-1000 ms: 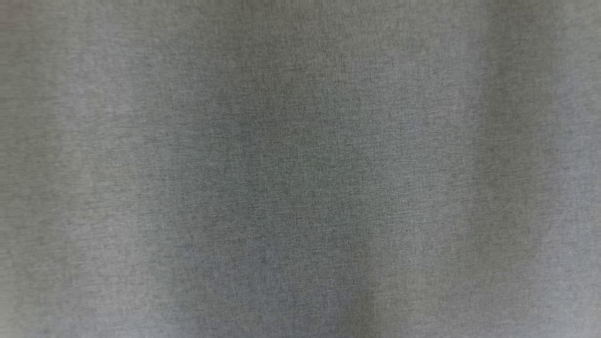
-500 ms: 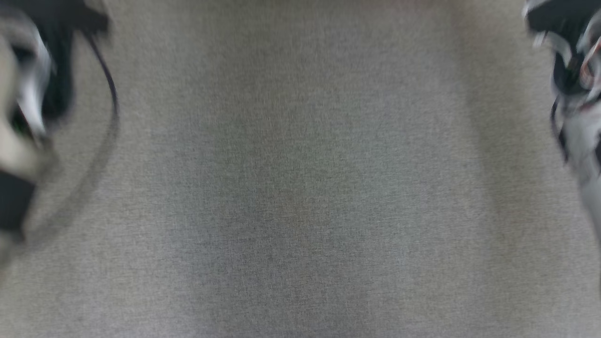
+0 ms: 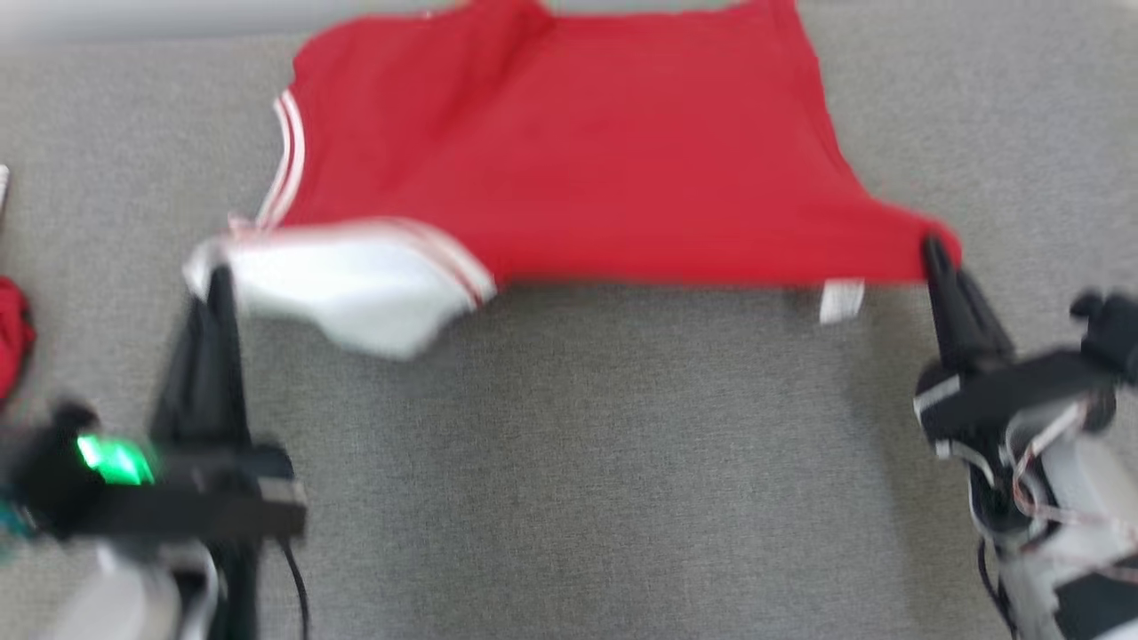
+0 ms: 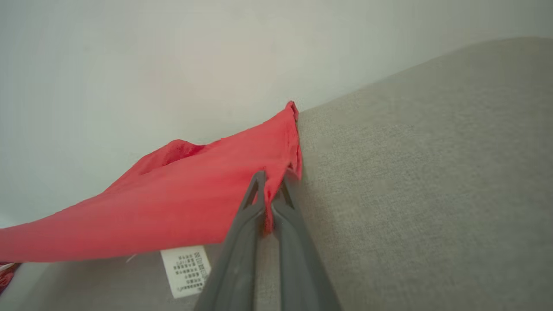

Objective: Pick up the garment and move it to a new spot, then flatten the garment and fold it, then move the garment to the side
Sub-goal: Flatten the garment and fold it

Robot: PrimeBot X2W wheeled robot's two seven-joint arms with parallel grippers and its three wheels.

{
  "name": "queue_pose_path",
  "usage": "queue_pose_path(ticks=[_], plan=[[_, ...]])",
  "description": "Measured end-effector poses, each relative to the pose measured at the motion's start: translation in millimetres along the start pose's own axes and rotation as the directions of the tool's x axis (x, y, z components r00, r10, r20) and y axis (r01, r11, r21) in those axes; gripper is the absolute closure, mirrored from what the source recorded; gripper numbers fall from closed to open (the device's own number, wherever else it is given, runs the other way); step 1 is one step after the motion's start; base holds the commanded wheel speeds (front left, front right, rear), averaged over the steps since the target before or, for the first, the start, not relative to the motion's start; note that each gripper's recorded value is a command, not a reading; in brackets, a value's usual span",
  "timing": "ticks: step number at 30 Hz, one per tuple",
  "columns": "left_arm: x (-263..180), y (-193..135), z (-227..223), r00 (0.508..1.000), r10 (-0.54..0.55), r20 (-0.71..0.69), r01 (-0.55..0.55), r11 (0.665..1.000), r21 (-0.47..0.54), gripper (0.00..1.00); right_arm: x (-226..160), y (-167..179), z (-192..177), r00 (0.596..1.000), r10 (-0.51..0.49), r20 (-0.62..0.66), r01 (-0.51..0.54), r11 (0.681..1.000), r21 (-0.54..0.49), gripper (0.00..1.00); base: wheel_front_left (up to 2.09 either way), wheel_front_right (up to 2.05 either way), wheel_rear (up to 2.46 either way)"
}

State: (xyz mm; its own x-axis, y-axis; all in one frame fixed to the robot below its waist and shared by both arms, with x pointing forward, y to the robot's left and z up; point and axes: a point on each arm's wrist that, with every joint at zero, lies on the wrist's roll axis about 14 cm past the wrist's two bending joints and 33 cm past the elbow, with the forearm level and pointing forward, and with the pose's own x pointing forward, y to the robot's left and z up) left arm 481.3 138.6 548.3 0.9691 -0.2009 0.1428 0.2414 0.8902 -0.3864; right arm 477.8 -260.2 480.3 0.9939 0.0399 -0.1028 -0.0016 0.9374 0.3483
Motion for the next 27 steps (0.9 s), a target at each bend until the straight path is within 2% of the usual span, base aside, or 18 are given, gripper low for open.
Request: queue_pose_path(ticks=[6, 10, 17, 22, 27], plan=[[-54, 10, -31, 0.990, 0.107, -0.094, -0.114, 0.991, -0.072, 1.00, -46, -13, -32, 0.995, -0.080, -0.066, 0.084, 0.994, 0.066, 1.00, 0.00, 0.00, 0.00], [-85, 13, -49, 0.976, 0.157, -0.149, -0.176, 0.977, -0.124, 1.00, -76, -22, -56, 0.982, -0.123, -0.144, 0.131, 0.990, 0.051, 1.00, 0.00, 0.00, 0.00], [-129, 10, -75, 0.951, 0.191, -0.241, -0.232, 0.961, -0.153, 1.00, -117, -30, -73, 0.961, -0.183, -0.209, 0.195, 0.980, 0.039, 1.00, 0.00, 0.00, 0.00], [-135, 4, -77, 0.954, 0.170, -0.248, -0.214, 0.963, -0.162, 1.00, -125, -30, -72, 0.956, -0.204, -0.209, 0.219, 0.974, 0.051, 1.00, 0.00, 0.00, 0.00], [-116, -3, -67, 0.971, 0.109, -0.212, -0.141, 0.980, -0.142, 1.00, -120, -24, -63, 0.962, -0.195, -0.191, 0.211, 0.975, 0.071, 1.00, 0.00, 0.00, 0.00]])
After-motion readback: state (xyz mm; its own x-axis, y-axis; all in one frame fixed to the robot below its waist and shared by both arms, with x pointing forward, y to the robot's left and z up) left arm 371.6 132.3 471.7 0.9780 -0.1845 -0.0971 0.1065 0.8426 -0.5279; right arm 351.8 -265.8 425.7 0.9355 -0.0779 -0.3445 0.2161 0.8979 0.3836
